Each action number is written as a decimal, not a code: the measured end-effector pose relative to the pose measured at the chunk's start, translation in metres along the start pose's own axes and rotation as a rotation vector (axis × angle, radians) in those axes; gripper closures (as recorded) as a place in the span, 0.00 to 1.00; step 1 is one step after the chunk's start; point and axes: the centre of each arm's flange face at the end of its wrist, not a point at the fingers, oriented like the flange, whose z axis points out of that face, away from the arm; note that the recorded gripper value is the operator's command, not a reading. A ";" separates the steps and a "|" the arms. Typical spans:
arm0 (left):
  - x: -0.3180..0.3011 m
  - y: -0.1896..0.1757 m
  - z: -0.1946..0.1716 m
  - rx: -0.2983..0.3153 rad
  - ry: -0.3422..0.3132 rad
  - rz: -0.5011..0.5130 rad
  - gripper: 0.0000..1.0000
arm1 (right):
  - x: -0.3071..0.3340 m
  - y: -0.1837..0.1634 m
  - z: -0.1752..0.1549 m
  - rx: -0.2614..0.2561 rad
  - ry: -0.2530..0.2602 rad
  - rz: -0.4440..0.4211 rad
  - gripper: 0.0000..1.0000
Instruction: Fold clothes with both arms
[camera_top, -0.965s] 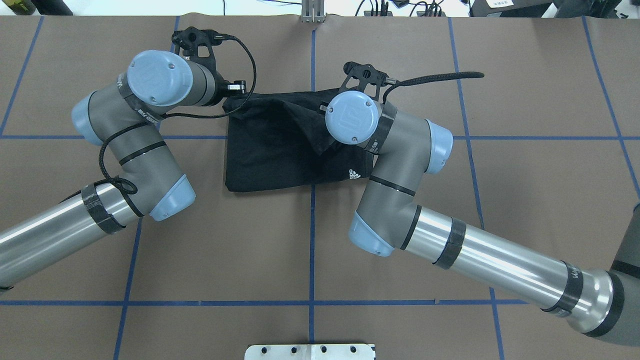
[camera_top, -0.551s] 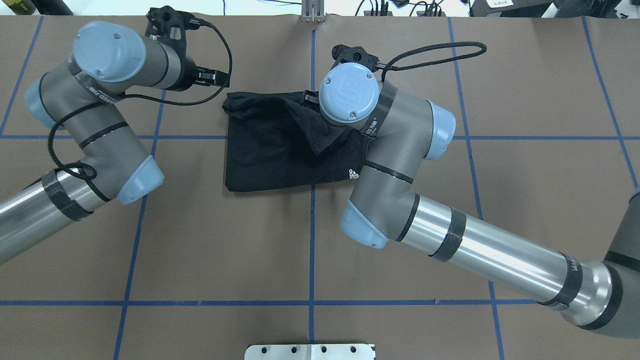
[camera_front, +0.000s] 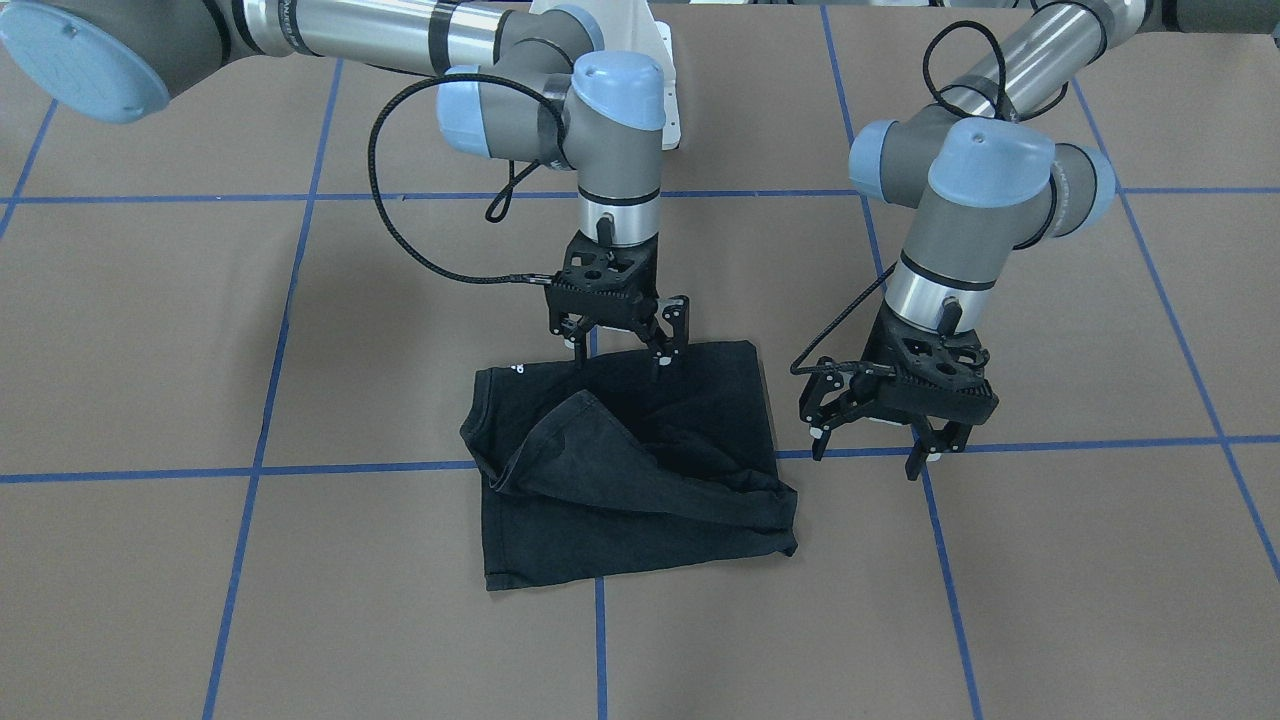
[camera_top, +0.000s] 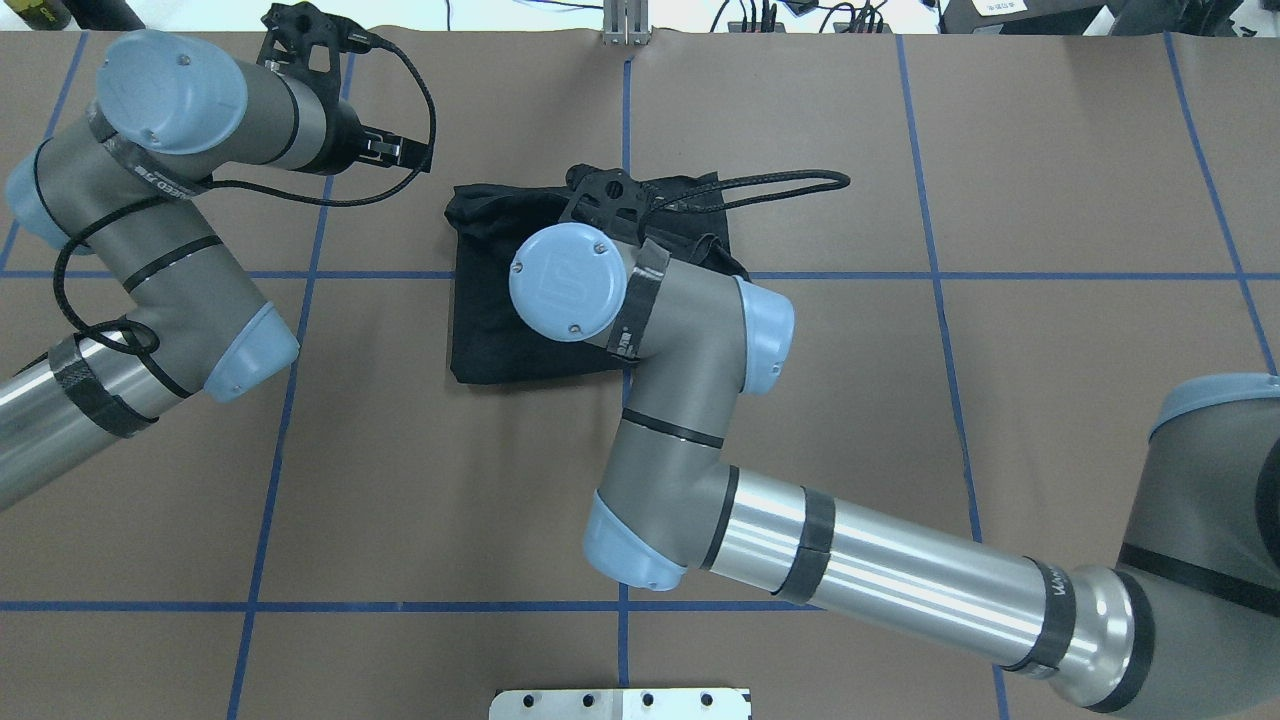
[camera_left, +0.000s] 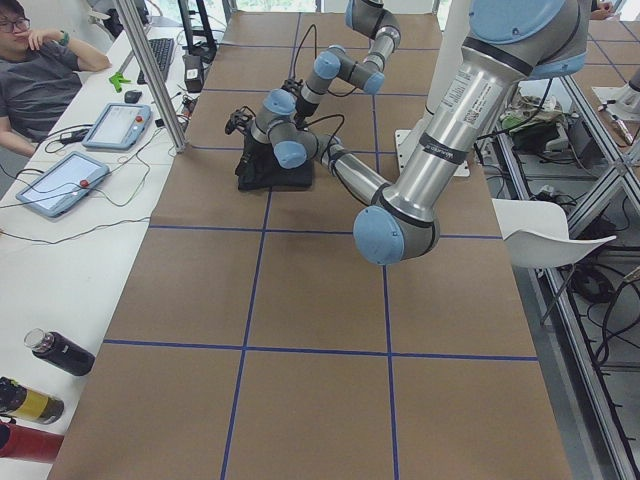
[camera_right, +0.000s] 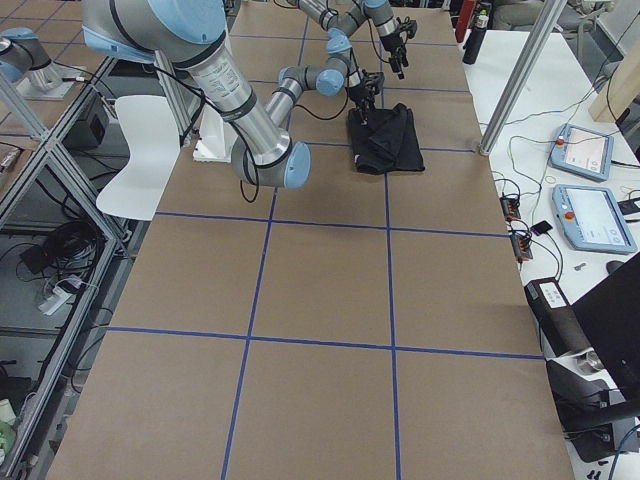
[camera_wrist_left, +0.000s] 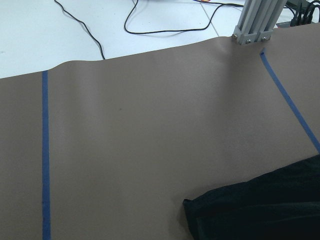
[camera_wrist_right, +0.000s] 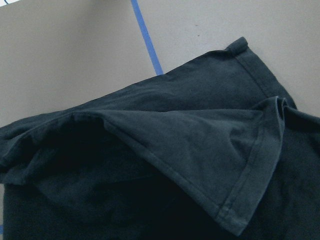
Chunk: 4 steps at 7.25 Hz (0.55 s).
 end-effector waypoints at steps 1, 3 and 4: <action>0.000 0.000 -0.002 -0.003 0.008 0.000 0.00 | -0.020 0.007 0.011 0.005 0.028 -0.001 0.86; -0.001 -0.002 -0.004 -0.008 0.015 -0.002 0.00 | -0.027 0.009 0.042 0.062 0.095 -0.024 1.00; -0.004 -0.004 -0.006 -0.012 0.020 -0.004 0.00 | -0.023 0.008 0.055 0.096 0.119 -0.037 1.00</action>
